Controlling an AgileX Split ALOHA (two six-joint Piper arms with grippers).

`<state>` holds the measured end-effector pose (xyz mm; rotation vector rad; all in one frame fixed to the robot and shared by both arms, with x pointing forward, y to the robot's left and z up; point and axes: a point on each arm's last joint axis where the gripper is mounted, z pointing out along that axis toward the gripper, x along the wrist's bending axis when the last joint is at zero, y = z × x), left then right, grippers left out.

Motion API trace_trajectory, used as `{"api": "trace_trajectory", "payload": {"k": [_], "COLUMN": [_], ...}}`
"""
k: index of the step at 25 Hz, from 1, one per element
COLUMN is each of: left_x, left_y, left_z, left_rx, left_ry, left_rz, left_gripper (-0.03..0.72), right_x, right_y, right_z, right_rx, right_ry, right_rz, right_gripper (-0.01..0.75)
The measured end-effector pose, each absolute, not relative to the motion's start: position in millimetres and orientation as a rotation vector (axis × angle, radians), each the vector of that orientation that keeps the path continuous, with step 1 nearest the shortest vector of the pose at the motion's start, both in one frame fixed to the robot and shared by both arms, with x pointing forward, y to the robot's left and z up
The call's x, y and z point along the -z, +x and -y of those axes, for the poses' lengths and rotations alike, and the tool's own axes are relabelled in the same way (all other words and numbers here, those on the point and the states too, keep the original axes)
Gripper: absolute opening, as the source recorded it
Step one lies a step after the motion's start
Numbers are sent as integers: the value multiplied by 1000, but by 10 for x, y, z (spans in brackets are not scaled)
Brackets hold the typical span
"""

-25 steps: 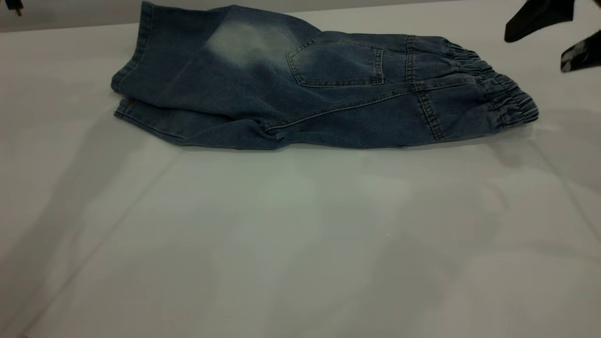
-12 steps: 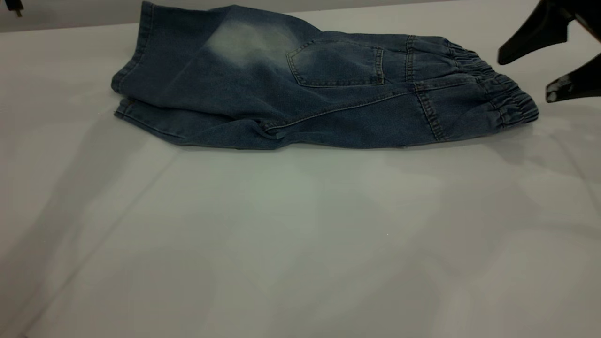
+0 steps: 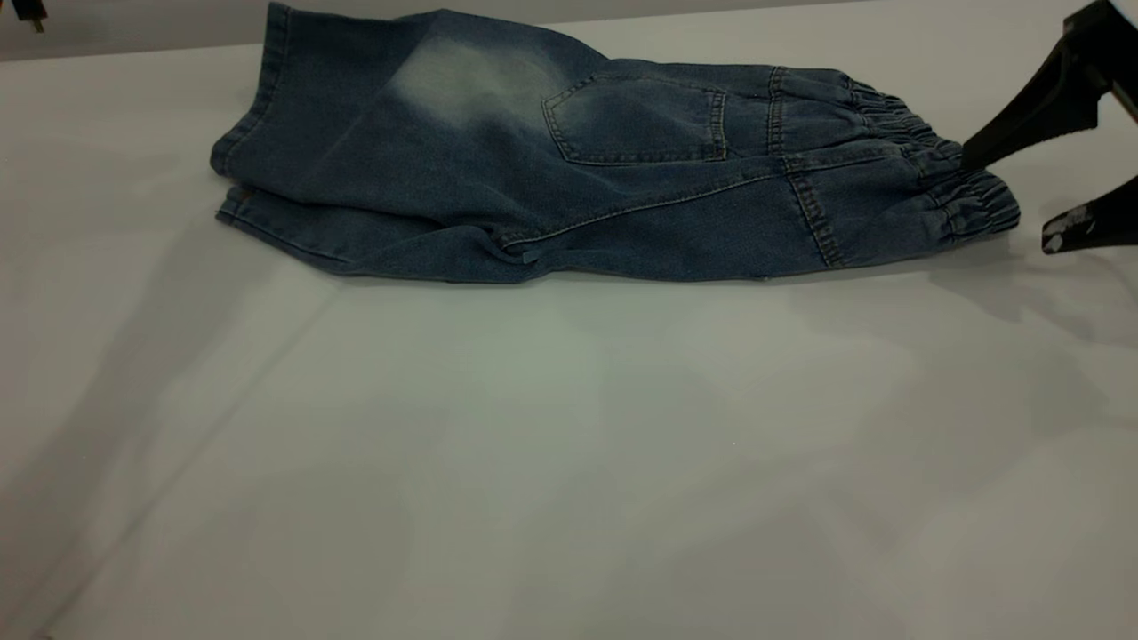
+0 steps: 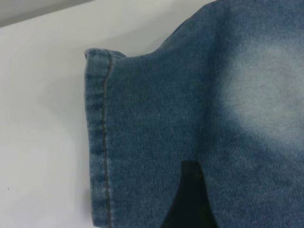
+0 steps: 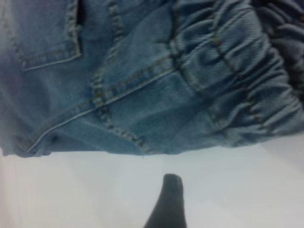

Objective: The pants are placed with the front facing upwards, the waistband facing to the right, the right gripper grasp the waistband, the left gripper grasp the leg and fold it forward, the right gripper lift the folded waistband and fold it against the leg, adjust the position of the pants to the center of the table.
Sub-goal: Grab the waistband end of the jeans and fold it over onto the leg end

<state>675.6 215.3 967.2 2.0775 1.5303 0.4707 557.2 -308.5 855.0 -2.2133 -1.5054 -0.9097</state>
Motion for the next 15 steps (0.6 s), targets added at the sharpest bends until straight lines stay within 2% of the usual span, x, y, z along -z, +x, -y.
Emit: {"api": "trace_trajectory", "payload": {"k": [15], "left_x": [-9662], "left_y": [6742], "left_z": [-2153], "left_rx": [-453], "left_ry": [2091], "left_rz": [-1537], "left_gripper": [510], "right_x": [-8297], "right_y": [5760], "right_z": [3058], "right_rx": [992], "right_ry": [-2135], "right_rz": [1446], "right_gripper": [594]}}
